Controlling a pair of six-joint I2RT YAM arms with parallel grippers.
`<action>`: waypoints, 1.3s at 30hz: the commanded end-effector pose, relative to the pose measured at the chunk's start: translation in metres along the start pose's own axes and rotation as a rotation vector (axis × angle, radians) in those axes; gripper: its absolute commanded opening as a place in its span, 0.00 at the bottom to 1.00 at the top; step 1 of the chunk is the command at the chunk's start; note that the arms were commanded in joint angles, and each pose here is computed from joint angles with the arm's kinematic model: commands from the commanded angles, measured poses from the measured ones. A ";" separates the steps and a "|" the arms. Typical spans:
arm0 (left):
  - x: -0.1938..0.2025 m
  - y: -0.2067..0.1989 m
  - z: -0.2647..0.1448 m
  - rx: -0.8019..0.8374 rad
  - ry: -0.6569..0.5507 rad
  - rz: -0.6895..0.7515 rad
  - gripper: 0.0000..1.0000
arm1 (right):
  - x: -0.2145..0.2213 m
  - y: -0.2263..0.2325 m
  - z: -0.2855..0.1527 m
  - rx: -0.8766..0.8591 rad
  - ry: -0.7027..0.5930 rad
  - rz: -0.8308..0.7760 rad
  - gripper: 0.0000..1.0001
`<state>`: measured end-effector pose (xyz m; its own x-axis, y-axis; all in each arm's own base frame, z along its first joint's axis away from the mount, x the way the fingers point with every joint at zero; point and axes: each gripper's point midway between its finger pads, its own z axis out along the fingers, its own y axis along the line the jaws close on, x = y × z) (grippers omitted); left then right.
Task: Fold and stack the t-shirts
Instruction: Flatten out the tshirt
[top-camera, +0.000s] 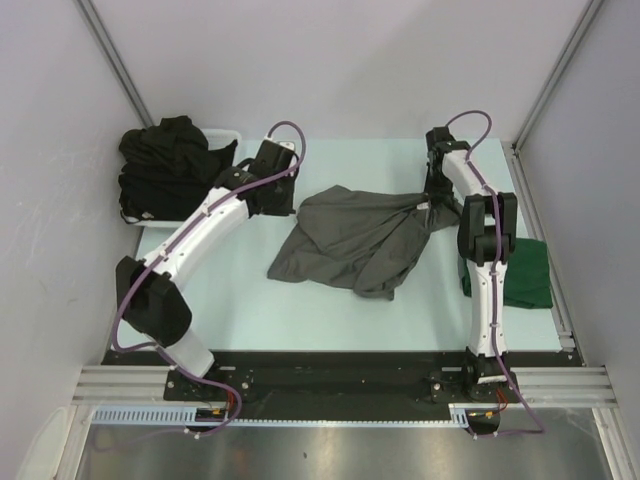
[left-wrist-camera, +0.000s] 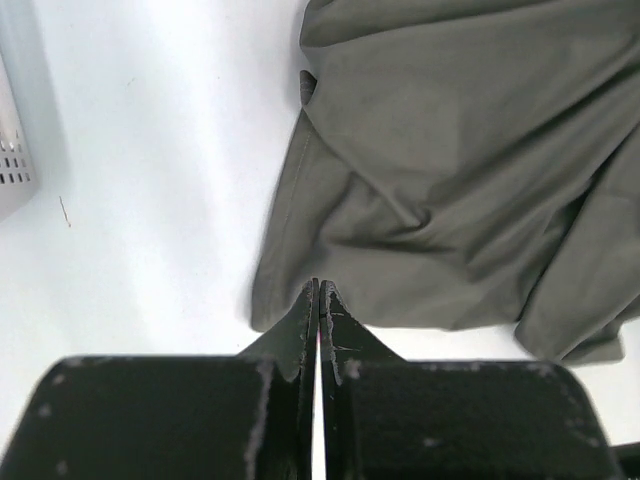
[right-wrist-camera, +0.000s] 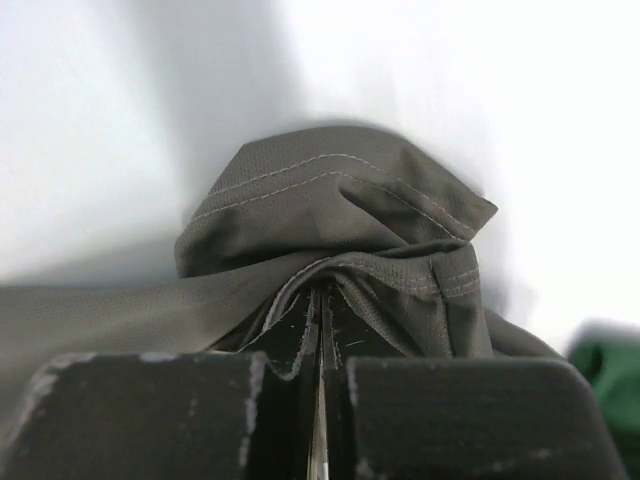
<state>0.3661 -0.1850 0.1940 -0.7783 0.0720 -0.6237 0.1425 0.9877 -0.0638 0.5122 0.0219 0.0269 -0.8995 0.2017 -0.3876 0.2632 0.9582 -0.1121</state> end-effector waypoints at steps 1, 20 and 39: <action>-0.004 0.004 -0.022 0.008 -0.039 0.022 0.00 | -0.054 0.010 -0.006 -0.025 -0.132 0.031 0.00; -0.011 -0.012 -0.024 0.093 -0.064 -0.006 0.03 | -0.066 0.028 -0.111 -0.108 -0.307 -0.021 0.53; -0.018 -0.030 -0.042 0.224 -0.132 0.007 0.38 | 0.041 0.034 -0.344 -0.007 -0.869 -0.207 1.00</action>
<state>0.3499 -0.2036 0.2070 -0.7604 0.0666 -0.6460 0.2389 0.9537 -0.1828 0.4032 0.1086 0.2622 -0.5933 0.0125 -0.8049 0.0831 0.9955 -0.0458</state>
